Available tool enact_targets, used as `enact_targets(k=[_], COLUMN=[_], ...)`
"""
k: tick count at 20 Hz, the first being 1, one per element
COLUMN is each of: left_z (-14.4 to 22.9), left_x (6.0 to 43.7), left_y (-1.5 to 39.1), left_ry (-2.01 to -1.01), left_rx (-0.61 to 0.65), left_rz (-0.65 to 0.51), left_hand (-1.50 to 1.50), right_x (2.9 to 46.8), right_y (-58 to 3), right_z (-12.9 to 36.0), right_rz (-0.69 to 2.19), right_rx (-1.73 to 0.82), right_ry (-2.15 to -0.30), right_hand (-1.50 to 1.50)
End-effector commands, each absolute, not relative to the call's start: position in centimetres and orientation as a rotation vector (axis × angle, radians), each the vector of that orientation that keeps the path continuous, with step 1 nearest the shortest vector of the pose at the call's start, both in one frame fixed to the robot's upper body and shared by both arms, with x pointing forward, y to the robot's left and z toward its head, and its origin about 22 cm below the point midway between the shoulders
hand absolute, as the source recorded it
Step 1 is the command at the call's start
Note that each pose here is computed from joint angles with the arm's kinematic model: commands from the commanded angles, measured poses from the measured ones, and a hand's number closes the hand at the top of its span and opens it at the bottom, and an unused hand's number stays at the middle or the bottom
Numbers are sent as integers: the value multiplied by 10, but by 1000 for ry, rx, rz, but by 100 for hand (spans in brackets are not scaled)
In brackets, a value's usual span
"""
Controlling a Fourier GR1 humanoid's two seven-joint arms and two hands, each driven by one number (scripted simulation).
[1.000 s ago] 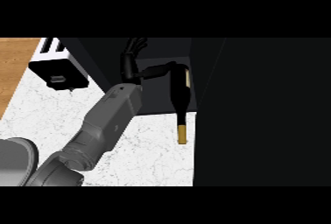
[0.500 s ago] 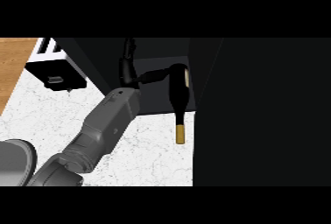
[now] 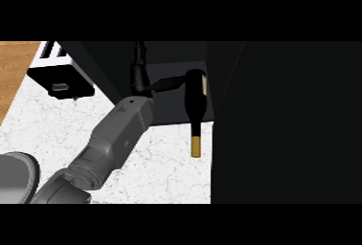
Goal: Pick up the wine, place it into the cabinet and close the cabinet
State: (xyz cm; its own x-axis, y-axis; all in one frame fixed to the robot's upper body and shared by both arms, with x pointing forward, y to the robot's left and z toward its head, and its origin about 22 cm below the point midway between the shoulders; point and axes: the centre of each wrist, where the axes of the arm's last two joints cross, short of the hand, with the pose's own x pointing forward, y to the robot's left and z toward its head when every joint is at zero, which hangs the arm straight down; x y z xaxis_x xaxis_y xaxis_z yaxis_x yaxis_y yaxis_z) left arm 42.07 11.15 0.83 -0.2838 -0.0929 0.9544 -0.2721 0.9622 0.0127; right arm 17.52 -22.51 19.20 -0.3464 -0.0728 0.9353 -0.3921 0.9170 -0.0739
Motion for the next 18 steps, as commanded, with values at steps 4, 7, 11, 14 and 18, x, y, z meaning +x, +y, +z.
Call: enact_targets(k=[4, 7, 11, 14, 18], left_z=[-24, -14, -16, -20, -26], left_x=[404, 411, 408, 406, 402], left_y=[132, 128, 123, 125, 128], left_ry=[-1862, -1873, -1848, -1842, -1861], left_rx=[230, 191, 149, 143, 107], left_rz=[186, 161, 151, 167, 240], left_hand=[-150, -150, -150, -150, -150], right_x=[163, 169, 163, 152, 164], right_y=[-229, -230, -228, -224, -220], right_z=[200, 201, 206, 195, 203], right_rz=[336, 314, 350, 343, 352], right_rx=[339, 358, 348, 344, 365], right_ry=[-1924, -1918, -1909, -1915, -1905], right_hand=[-150, -150, -150, -150, -150])
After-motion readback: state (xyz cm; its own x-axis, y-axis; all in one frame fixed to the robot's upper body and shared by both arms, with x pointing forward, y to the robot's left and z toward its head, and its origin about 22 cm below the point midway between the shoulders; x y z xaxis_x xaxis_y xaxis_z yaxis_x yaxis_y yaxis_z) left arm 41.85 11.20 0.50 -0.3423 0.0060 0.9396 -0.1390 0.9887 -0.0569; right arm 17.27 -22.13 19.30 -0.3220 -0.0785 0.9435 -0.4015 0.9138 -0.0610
